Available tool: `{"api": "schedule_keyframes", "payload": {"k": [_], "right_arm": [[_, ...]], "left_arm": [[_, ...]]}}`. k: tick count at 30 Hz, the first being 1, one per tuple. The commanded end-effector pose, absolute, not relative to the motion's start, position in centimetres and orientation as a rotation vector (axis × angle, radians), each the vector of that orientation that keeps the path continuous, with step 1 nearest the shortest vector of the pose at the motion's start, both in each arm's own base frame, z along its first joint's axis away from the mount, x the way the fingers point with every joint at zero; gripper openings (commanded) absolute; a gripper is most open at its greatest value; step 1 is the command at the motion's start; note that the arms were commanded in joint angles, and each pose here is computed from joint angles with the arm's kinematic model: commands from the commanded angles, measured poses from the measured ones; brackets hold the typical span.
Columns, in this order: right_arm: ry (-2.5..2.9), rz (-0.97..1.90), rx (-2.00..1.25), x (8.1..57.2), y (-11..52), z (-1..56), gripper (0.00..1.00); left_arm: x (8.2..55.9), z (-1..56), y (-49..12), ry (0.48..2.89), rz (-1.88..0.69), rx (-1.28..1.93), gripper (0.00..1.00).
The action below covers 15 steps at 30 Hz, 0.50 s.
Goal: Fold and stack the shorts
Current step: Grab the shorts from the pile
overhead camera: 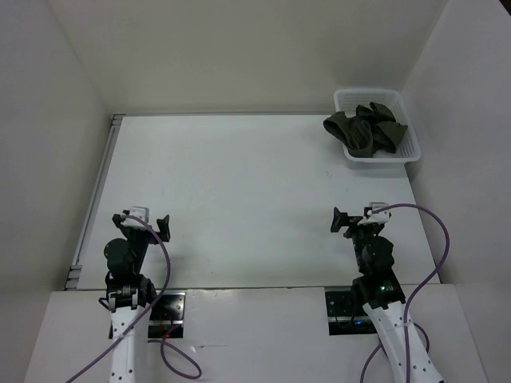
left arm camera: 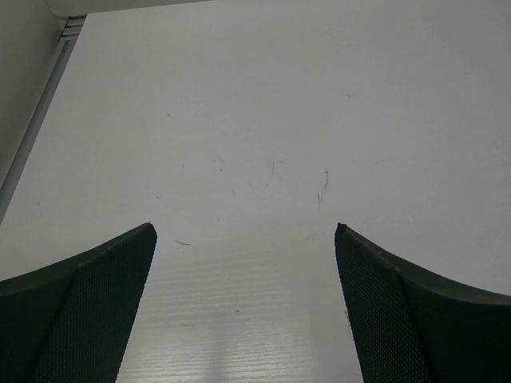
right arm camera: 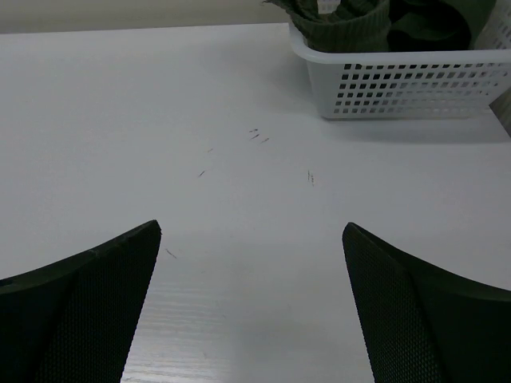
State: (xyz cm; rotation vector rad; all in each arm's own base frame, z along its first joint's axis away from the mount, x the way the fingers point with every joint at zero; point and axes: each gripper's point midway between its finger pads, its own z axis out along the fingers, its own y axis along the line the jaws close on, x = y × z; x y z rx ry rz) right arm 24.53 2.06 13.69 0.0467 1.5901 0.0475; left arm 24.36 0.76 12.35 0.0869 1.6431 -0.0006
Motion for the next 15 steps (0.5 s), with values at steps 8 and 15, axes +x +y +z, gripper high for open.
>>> {"api": "schedule_keyframes", "payload": {"k": [8, 15], "right_arm": [[1.561, 0.047, 0.054, 24.8, 2.0, 13.4, 0.99], [1.416, 0.023, -0.492, 24.1, 6.6, 16.3, 1.0]], "left_arm": [[24.5, 11.7, 0.5, 1.636, -0.011, 0.104, 0.99], [24.5, 11.7, 0.5, 1.636, -0.011, 0.104, 0.99]]}}
